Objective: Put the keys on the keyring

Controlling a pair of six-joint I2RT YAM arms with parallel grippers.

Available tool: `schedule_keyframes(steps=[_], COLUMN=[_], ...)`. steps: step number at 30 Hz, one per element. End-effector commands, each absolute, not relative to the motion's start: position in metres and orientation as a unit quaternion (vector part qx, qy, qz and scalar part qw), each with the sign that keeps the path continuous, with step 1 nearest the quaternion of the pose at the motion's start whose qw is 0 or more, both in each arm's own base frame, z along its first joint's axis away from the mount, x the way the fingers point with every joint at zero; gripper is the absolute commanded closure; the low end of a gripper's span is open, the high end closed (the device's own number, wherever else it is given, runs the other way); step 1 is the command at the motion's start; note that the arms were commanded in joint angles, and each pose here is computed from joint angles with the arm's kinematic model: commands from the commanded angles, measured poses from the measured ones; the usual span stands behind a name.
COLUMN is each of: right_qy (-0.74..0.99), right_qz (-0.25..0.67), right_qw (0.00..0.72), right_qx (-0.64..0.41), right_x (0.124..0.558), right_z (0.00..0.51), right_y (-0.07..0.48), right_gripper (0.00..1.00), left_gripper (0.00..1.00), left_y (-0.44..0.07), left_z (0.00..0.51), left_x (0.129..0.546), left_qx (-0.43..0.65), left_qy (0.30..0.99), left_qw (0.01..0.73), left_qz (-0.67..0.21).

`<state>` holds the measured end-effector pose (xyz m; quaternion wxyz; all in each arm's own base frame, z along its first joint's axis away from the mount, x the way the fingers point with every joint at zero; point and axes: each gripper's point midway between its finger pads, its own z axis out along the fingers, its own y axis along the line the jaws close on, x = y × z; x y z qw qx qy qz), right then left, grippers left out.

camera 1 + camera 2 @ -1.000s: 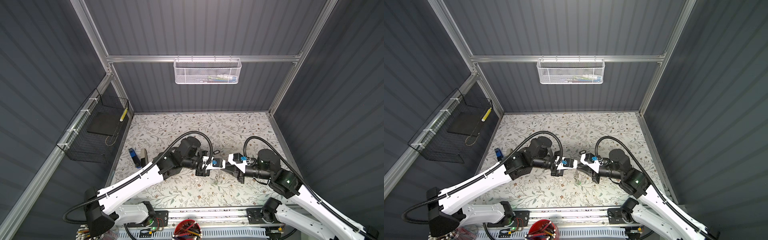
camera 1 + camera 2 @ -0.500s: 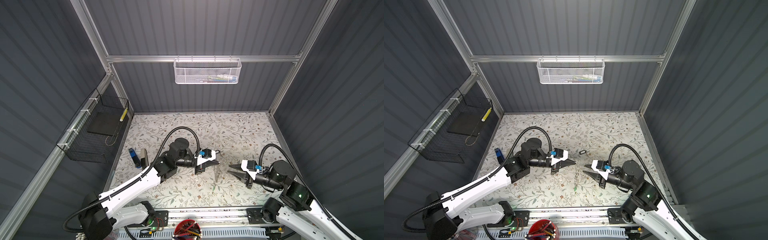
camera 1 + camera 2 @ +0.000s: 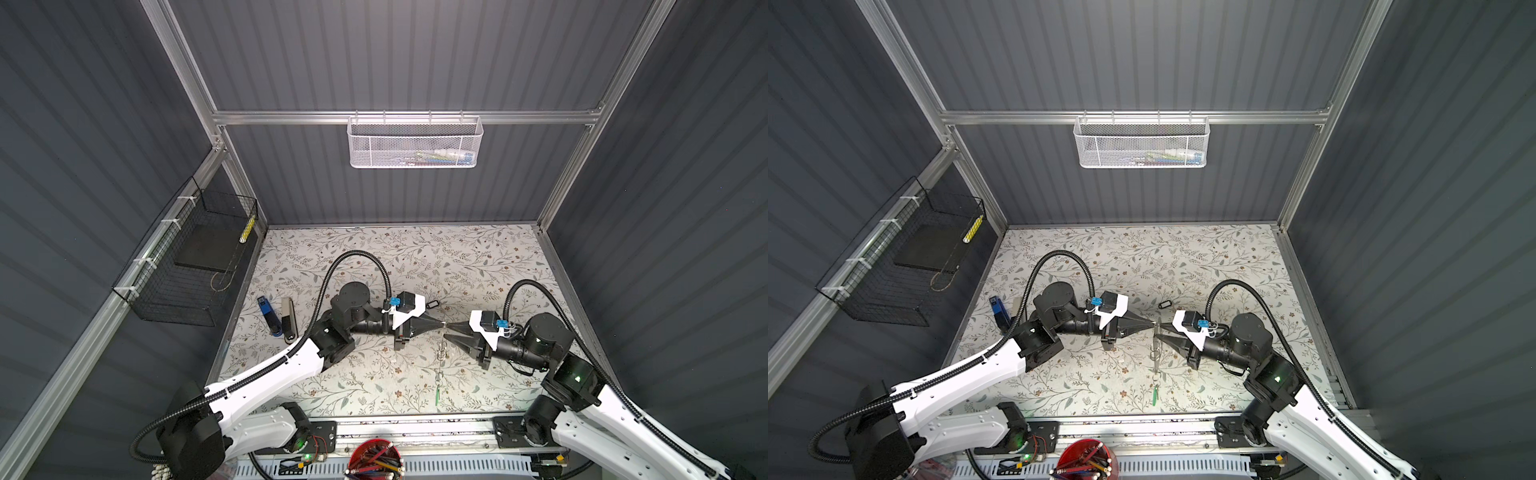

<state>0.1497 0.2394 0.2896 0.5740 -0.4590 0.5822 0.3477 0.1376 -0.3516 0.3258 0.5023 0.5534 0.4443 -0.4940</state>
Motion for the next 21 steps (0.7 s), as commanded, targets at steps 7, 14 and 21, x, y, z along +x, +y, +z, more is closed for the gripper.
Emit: schedule_keyframes(steps=[7, 14, 21], right_qy=[0.546, 0.526, 0.524], right_qz=[0.377, 0.383, 0.383], right_qw=[0.592, 0.611, 0.615], right_qx=[-0.457, -0.451, -0.448], right_x=[0.143, 0.141, 0.139], right_z=[0.307, 0.317, 0.317], right_y=[0.246, 0.246, 0.242], right_gripper=[0.74, 0.75, 0.78], left_gripper=[1.0, 1.0, 1.0], left_y=[-0.353, -0.354, -0.353], left_z=[0.336, 0.333, 0.334], left_x=[0.134, 0.132, 0.131], left_qx=[0.543, 0.543, 0.546], left_qy=[0.418, 0.418, 0.415], left_qw=[0.506, 0.5, 0.5], left_qz=[-0.523, -0.53, -0.529])
